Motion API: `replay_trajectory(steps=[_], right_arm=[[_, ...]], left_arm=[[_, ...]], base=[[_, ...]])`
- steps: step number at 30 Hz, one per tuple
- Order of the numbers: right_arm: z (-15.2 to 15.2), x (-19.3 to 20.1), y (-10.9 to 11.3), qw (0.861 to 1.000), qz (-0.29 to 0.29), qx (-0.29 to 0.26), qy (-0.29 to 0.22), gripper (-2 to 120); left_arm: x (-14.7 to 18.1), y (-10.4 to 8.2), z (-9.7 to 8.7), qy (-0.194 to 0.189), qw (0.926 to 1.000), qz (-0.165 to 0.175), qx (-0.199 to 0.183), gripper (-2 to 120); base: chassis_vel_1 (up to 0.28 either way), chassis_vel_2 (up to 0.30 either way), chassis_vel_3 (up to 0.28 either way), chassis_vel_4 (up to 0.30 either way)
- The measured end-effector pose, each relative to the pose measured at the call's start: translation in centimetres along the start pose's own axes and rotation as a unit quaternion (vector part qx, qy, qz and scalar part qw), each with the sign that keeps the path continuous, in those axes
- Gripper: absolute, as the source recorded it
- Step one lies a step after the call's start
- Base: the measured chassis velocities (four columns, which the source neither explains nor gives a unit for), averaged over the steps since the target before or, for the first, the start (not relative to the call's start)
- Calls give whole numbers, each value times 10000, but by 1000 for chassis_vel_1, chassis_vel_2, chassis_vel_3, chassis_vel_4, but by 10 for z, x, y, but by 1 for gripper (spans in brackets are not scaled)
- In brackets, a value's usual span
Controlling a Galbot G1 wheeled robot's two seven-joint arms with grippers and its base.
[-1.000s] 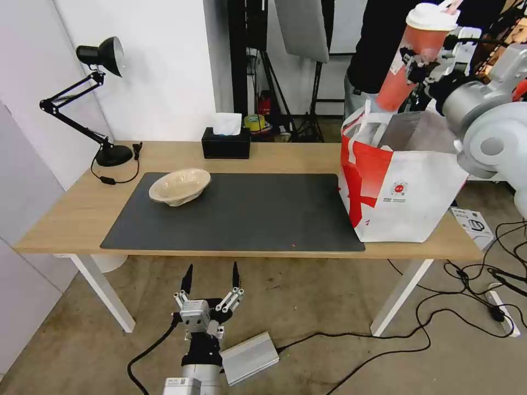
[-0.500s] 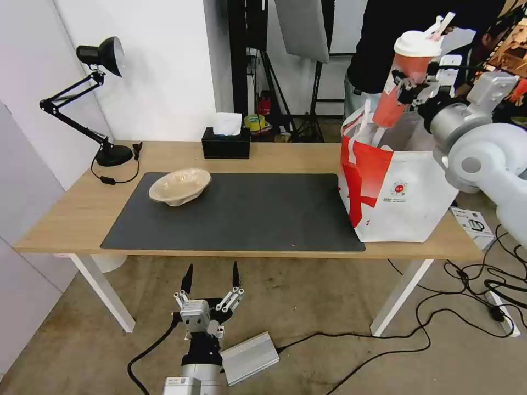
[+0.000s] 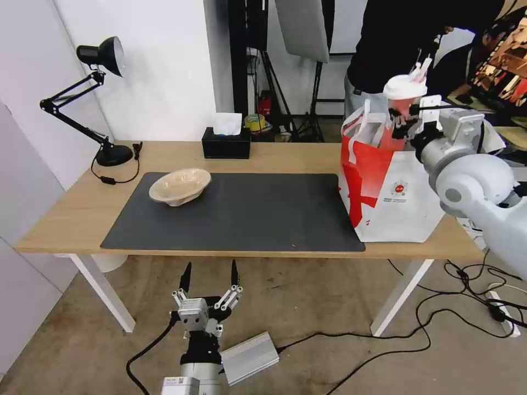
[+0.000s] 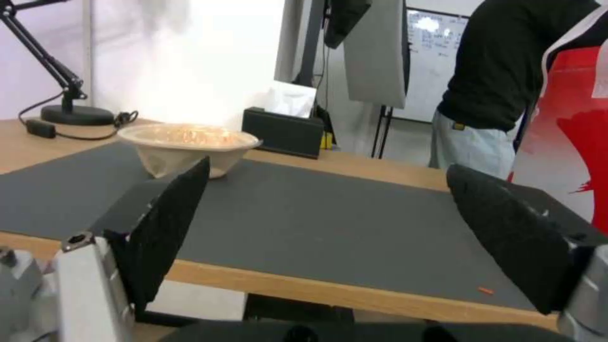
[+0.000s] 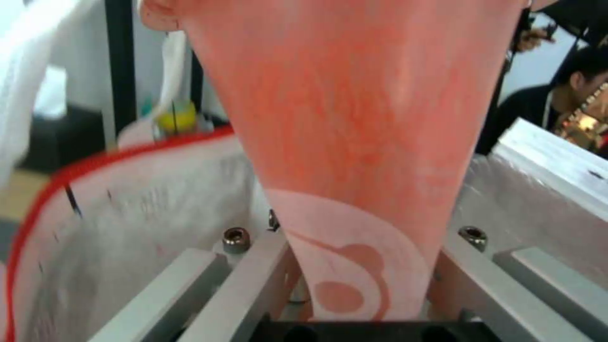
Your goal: Pick up the trash from the table and place it into the takeout bag.
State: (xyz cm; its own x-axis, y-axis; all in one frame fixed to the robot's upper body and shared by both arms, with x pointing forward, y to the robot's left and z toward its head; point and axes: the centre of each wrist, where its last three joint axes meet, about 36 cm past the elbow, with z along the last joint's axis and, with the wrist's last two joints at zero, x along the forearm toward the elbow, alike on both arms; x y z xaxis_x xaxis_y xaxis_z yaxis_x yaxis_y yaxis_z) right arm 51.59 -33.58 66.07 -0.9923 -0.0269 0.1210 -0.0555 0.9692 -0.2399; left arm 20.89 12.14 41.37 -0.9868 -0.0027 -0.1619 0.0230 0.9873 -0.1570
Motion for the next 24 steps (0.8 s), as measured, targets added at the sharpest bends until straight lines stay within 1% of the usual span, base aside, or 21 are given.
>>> replay_trajectory(steps=[1, 4, 5, 7, 11, 17, 24], right_arm=[[0, 0, 0, 10000, 0, 0, 0, 7], [-18, 8, -5, 9984, -4, 216, 523, 7], [-18, 8, -5, 9984, -4, 216, 523, 7], [-26, 11, -7, 9960, -21, 288, 840, 7], [-33, 12, -14, 9933, -56, 289, 1120, 7], [-36, 9, -25, 9919, -20, 265, 1244, 7], [-38, 6, -22, 9911, -55, 257, 1306, 7]], left_arm=[[0, 0, 0, 0, 10000, 0, 0, 100], [1, 0, -1, -12, 10000, -5, 1, 100], [1, 0, -1, -12, 10000, -5, 1, 100], [1, 0, -2, -17, 10000, -7, -2, 100], [3, 0, -3, -25, 10000, -9, -11, 100], [5, 0, -3, -55, 10000, -2, -17, 100], [5, 0, -4, -62, 10000, 3, -23, 100]], base=[[0, 0, 0, 0], [0, 0, 0, 0], [0, 0, 0, 0], [0, 0, 0, 0], [0, 0, 0, 0], [0, 0, 0, 0], [0, 0, 0, 0]])
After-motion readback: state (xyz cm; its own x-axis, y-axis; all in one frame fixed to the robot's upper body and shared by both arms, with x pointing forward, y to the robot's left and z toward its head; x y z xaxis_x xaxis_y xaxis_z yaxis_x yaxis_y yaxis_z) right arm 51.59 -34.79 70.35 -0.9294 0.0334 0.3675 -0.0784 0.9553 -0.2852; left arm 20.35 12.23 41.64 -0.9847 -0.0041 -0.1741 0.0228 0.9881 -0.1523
